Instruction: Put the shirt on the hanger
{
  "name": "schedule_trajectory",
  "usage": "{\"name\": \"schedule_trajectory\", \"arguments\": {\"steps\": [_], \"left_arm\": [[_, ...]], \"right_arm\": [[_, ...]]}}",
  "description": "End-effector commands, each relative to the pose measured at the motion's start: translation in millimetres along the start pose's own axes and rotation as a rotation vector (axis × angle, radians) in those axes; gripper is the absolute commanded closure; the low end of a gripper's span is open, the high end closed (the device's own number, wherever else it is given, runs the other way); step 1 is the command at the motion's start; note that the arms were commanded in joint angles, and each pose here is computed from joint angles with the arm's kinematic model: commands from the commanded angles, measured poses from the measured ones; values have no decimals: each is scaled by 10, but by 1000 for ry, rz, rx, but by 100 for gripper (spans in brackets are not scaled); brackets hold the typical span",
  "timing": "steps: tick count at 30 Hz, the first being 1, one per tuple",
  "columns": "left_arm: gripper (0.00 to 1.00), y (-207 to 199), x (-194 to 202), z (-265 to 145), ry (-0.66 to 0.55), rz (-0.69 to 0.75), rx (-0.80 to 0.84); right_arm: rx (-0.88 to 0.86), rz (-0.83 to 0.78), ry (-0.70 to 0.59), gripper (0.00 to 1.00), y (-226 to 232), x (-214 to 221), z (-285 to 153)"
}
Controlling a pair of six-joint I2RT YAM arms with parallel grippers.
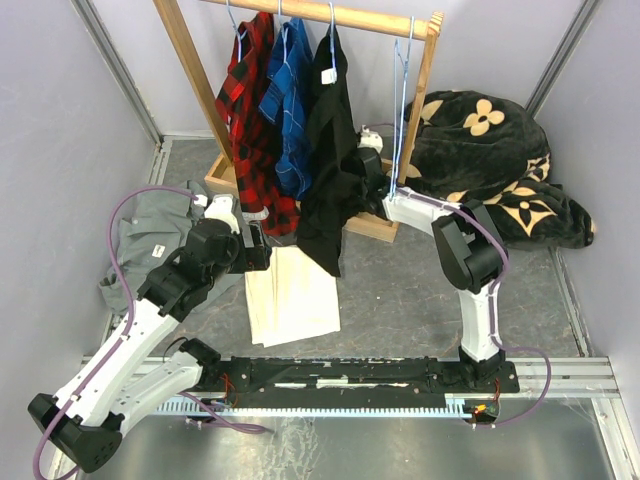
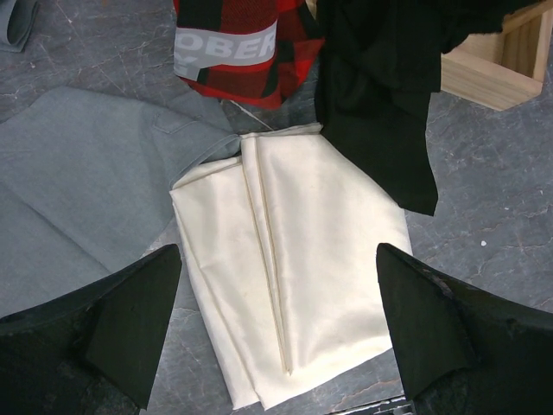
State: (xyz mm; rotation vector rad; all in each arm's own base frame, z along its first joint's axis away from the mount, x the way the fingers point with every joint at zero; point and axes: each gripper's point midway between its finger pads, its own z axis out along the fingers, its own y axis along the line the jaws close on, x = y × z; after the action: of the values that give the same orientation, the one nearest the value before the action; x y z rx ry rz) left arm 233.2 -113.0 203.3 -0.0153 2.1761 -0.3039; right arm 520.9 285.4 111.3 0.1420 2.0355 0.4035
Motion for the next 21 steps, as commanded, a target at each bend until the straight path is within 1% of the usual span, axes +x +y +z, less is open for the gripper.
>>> {"name": "schedule_trajectory", "arguments": {"steps": [1,4,7,10,14,16,17,21], "left_arm": [[0,2,-129,-1,-54,14,-1],[0,-14,-121,2,-51,15,9],[0,-30,-123,-2,-52,17,19],[0,-41,-121,-4,-51,17,25],[0,-52,-127,-20,-57,16,35],[0,-60,-133,-21,-58,16,39],[0,-65,-128,-22,-57,16,42],[0,-77,-123,-19,-56,17,50]], "right_arm": [[-41,-19,-97,51,23,-356,-304],[-45,-23,-118,38,-22,-403,-533],[-50,-24,-127,30,-73,-404,-734],[-52,-34,-124,25,-109,-336,-917],[-36,-43,-115,21,-159,-141,-1156],[-28,-42,-105,14,-180,19,-1308],[-25,-36,-108,12,-189,69,-1379],[-6,19,-93,10,-225,365,-1610]]}}
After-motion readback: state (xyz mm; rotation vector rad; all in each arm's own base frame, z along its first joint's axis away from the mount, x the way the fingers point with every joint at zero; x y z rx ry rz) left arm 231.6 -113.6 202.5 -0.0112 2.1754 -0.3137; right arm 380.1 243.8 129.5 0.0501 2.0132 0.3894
